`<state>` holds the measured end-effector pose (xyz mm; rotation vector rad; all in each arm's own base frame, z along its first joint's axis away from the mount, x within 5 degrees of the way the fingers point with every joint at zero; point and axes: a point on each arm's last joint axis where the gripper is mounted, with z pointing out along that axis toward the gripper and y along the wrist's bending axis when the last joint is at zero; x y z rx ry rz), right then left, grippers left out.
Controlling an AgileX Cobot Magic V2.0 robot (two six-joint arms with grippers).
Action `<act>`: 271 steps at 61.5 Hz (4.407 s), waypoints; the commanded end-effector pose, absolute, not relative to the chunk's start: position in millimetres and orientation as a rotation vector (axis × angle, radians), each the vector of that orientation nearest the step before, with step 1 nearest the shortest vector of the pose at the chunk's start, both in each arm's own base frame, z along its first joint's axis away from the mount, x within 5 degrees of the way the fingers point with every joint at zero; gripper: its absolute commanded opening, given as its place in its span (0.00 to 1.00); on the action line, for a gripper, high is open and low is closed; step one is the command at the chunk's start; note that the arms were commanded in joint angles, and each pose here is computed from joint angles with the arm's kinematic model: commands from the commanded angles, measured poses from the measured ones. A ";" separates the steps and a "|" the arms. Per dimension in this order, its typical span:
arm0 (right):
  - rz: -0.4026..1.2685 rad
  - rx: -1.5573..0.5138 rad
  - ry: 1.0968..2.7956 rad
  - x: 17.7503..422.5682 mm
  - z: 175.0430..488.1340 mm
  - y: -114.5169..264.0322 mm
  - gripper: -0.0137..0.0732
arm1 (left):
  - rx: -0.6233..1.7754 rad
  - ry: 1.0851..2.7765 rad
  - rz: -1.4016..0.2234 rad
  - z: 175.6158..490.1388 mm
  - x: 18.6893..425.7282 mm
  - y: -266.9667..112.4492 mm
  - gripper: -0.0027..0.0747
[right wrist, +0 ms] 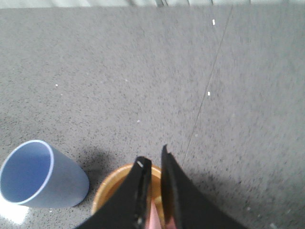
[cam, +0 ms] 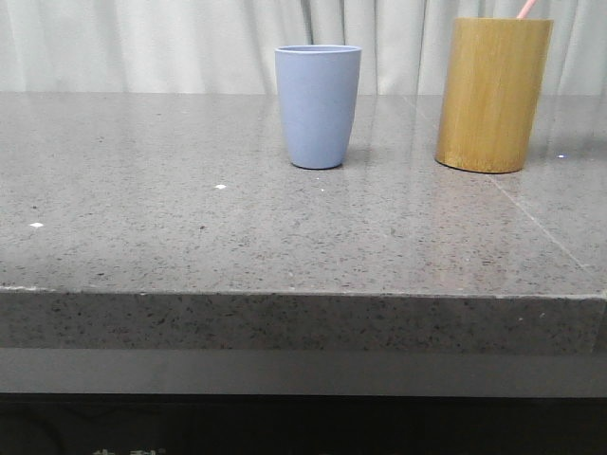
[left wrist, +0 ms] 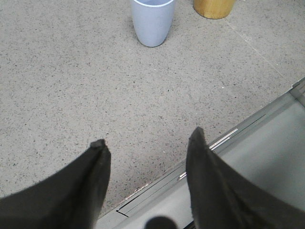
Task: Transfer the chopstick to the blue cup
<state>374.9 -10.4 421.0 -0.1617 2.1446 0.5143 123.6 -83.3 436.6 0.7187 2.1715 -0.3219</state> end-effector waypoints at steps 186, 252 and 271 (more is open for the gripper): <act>0.277 -0.354 1.995 145.3 422.3 53.2 0.62 | 0.684 2.087 -0.358 448.7 122.5 -84.0 0.51; 0.273 -0.342 1.900 92.6 403.2 36.0 0.08 | 0.684 2.087 -0.358 448.7 122.5 -84.0 0.01; 0.274 -0.342 1.899 92.5 403.3 36.0 0.08 | 0.668 2.080 -0.357 445.8 121.4 -81.5 0.01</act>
